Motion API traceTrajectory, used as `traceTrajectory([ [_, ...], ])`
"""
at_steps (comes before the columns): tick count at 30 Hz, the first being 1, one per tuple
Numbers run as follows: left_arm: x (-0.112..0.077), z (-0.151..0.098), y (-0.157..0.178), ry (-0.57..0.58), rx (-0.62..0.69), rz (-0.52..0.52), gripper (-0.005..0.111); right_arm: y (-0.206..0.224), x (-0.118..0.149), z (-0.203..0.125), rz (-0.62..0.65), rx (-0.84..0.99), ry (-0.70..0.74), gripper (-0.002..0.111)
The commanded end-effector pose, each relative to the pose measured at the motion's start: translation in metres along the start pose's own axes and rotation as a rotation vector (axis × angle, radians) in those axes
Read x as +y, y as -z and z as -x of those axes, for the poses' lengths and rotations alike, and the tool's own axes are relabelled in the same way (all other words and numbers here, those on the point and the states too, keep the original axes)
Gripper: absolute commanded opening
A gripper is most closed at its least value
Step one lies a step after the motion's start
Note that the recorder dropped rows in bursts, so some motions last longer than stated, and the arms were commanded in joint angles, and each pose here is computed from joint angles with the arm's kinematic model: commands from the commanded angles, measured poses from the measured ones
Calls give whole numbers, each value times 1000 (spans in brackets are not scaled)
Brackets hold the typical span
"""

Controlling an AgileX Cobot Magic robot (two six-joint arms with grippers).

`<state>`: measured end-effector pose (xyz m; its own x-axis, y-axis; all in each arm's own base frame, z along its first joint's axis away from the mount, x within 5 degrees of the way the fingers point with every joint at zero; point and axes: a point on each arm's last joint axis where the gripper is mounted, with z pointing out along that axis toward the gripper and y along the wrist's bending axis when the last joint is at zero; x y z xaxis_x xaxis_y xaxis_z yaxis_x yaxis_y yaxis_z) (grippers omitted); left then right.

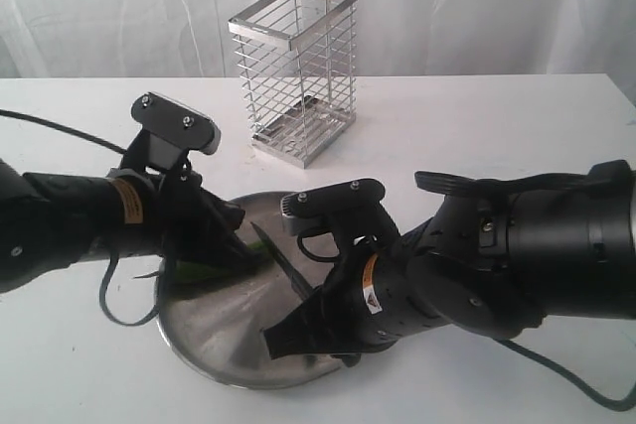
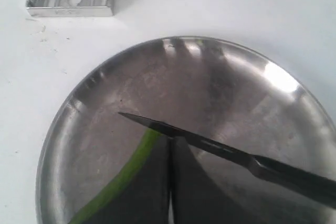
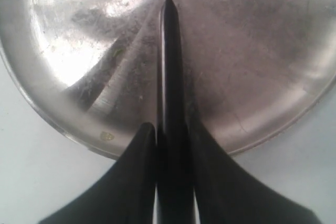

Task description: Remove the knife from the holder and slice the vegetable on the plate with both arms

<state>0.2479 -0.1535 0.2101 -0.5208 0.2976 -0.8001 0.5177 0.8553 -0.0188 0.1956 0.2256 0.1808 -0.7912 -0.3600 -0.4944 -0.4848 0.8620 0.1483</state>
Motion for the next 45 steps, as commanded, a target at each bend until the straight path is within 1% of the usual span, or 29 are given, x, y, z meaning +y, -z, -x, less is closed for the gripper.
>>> traceTrajectory([
  [1,17,10,-20,82,9,44,0,-1,0,-2,-5,12,10,0],
  [3,17,15,-29,66,9,43,0,-2,0,-2,-7,14,12,0],
  [5,18,18,-39,73,15,42,0,-6,0,-3,-9,24,13,0],
  [8,18,17,-47,73,26,42,0,-12,0,-4,-9,27,19,0],
  [11,18,10,-57,74,40,40,0,-20,0,-6,-11,37,26,0],
  [13,18,8,-61,74,35,37,0,-20,0,-6,-11,35,30,0],
  [16,18,12,-61,68,-6,31,0,-20,0,-6,-12,34,34,0],
  [18,18,16,-62,42,29,37,0,-20,0,-6,-12,34,34,0],
  [20,25,18,-64,37,87,61,0,-20,0,-6,-12,34,34,0],
  [22,36,21,-63,34,117,95,0,-20,0,-6,-12,34,34,0],
  [27,59,23,-60,1,122,161,0,-20,0,-5,-13,33,40,0],
  [30,61,27,-60,-22,83,156,0,-20,0,-5,-15,32,46,0],
  [32,58,33,-58,-1,30,126,0,-20,-1,-5,-16,31,52,0],
  [33,55,37,-57,-11,-9,96,0,-20,-1,-5,-17,30,55,0],
  [34,51,43,-55,-66,-54,55,0,-20,-1,-5,-17,30,55,0],
  [35,48,47,-52,-144,-81,26,0,-20,-1,-5,-17,30,55,0],
  [37,44,54,-43,-282,-119,1,0,-20,-1,-5,-17,30,55,0],
  [38,44,56,-38,-355,-118,20,0,-20,-1,-5,-17,30,55,0],
  [39,49,58,-32,-430,-90,75,0,-20,-1,-5,-17,30,55,0],
  [40,56,58,-25,-469,-44,159,0,-20,-1,-5,-17,30,55,0],
  [41,66,58,-17,-471,13,261,0,-20,-1,-5,-17,30,55,0],
  [42,75,55,-8,-431,75,368,0,-20,-1,-5,-17,30,57,0],
  [43,82,50,2,-369,135,453,0,-20,-1,-5,-17,30,57,0],
  [44,86,43,11,-312,193,501,0,-20,-1,-5,-16,29,57,0],
  [45,86,37,18,-290,244,511,0,-20,0,-5,-15,24,61,0],
])
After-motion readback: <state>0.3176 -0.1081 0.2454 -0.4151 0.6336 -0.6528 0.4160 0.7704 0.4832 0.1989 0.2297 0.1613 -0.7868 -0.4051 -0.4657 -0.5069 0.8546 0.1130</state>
